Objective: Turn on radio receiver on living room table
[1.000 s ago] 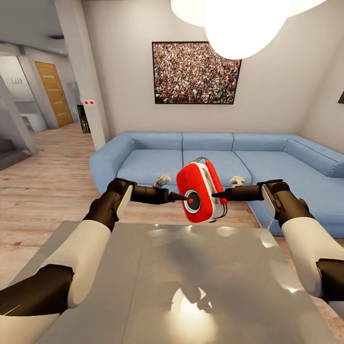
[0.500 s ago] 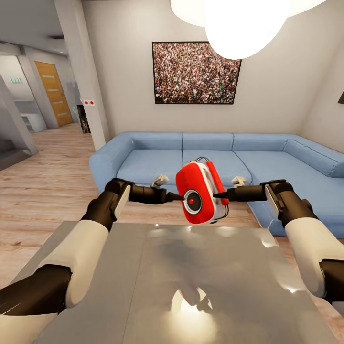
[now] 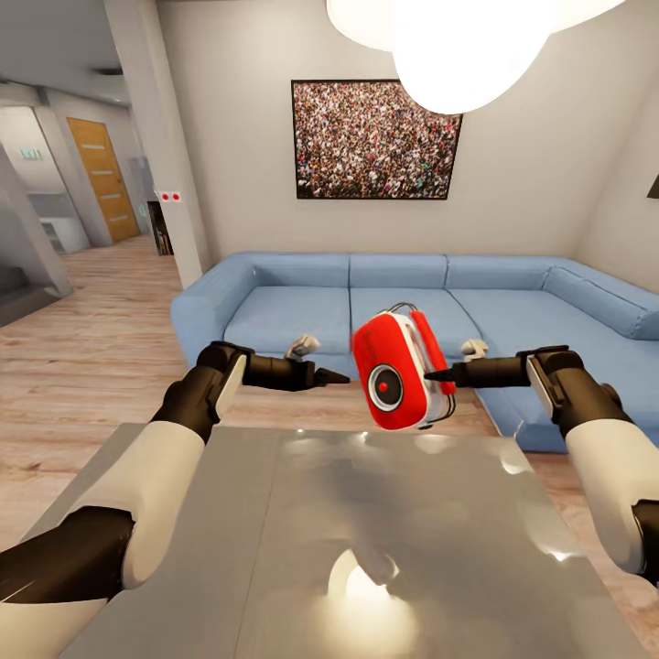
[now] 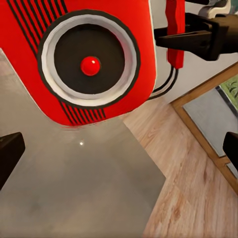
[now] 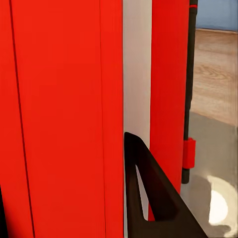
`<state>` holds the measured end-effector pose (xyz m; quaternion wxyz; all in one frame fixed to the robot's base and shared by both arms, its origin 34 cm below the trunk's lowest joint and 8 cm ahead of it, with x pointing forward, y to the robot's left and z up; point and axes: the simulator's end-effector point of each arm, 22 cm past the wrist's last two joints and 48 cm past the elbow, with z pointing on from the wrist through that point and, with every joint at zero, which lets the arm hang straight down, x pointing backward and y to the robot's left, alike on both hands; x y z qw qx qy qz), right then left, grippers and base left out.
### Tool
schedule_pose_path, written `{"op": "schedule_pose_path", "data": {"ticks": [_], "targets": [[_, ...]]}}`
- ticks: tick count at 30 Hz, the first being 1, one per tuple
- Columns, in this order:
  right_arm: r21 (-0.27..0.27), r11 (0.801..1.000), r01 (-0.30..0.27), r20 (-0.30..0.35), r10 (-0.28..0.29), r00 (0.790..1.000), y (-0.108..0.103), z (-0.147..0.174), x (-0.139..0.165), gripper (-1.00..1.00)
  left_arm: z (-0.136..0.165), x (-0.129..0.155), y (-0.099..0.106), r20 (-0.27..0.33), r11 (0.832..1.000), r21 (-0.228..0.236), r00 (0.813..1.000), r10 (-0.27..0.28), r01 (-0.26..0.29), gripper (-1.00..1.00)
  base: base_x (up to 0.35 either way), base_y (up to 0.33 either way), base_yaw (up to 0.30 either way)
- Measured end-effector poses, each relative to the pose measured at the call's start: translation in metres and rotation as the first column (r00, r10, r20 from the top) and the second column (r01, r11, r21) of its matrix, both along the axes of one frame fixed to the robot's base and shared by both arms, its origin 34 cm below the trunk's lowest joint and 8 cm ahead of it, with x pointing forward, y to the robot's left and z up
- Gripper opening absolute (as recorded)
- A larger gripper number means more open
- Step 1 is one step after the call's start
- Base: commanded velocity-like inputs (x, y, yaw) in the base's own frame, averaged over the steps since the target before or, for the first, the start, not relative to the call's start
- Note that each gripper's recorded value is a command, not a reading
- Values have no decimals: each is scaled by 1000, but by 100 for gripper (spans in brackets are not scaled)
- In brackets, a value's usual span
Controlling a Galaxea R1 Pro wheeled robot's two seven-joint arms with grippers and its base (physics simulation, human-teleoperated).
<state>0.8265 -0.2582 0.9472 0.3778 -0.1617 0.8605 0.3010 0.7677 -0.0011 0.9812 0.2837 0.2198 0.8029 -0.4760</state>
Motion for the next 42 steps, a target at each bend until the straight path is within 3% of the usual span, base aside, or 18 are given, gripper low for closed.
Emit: {"op": "schedule_pose_path", "data": {"ticks": [7,22,29,42], "targets": [[-6,1000,11,-2,-11,1000,-9,0,0,-100,0,0,0,1,1000,0,1000,0,0,100,0,0,0],[1,1000,2,-3,-2,1000,-3,1,-1,-100,1,0,0,1,1000,-2,1000,-1,1,100,0,0,0],[61,997,-57,-7,57,998,10,9,-10,-100,1,-1,-1,0,1000,-2,1000,-3,3,100,0,0,0],[84,992,-91,-6,91,996,24,11,-14,-100,1,-1,-2,0,1000,-4,1000,-5,5,100,0,0,0]]}}
